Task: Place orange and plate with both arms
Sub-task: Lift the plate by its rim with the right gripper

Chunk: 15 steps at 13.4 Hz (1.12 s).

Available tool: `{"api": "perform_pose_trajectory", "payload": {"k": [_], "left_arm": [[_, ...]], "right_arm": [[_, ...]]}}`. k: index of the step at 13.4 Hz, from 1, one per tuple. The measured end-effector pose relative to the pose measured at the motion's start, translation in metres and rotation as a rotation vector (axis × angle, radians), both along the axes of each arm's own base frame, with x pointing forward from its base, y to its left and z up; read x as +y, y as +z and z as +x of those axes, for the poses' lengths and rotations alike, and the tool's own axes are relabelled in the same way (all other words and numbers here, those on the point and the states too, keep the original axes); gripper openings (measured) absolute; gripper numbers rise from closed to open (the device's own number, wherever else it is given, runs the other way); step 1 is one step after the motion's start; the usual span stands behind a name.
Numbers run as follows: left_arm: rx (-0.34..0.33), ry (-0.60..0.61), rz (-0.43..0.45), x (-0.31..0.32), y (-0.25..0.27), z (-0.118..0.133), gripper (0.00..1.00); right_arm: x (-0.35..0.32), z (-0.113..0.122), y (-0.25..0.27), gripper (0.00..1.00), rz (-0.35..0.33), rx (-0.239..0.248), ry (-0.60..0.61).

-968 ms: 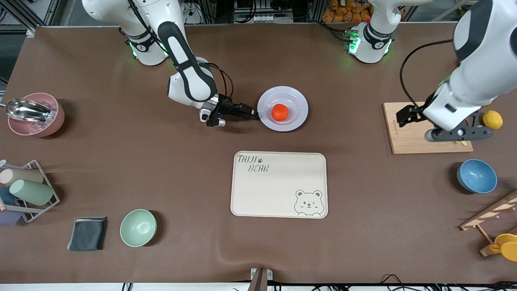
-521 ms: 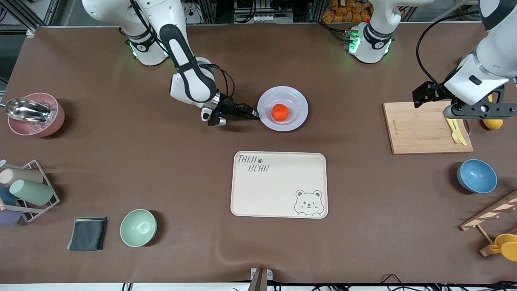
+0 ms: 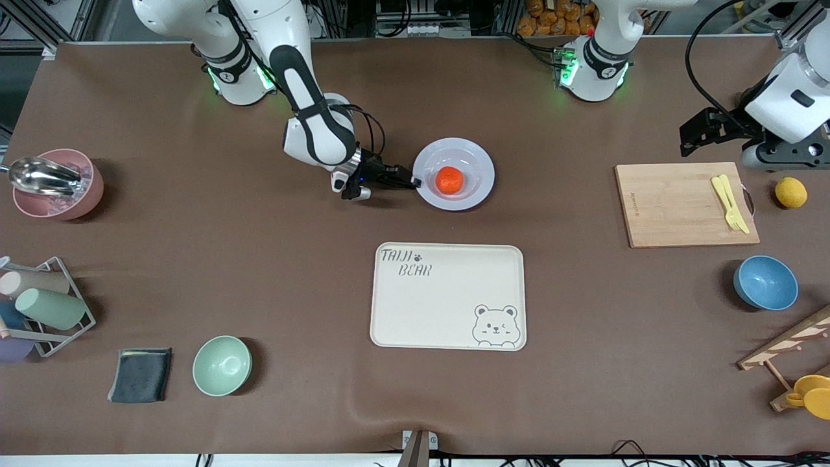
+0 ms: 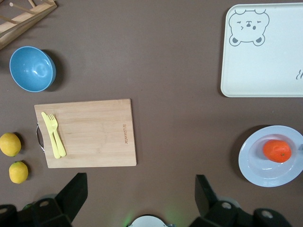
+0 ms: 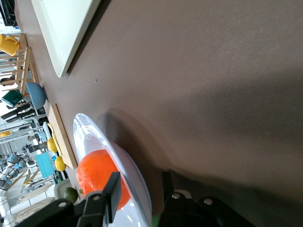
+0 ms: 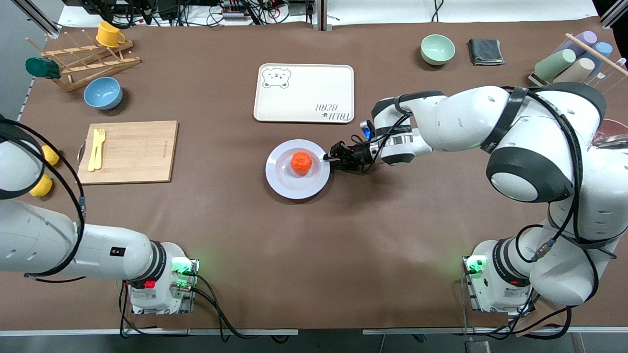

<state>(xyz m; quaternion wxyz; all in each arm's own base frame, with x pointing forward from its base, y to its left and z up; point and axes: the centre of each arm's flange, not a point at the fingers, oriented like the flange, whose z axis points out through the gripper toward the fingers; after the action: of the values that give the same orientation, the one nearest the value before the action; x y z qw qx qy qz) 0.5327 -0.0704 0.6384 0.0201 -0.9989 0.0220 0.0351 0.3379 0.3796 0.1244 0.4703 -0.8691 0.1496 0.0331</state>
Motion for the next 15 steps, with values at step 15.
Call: {"api": "perform_pose_trajectory", "payload": {"k": [15], "left_arm": [[-0.035, -0.029, -0.05, -0.004, 0.0, 0.007, 1.0]], "right_arm": [[0.025, 0.009, 0.044, 0.05, 0.145, 0.002, -0.189]]}}
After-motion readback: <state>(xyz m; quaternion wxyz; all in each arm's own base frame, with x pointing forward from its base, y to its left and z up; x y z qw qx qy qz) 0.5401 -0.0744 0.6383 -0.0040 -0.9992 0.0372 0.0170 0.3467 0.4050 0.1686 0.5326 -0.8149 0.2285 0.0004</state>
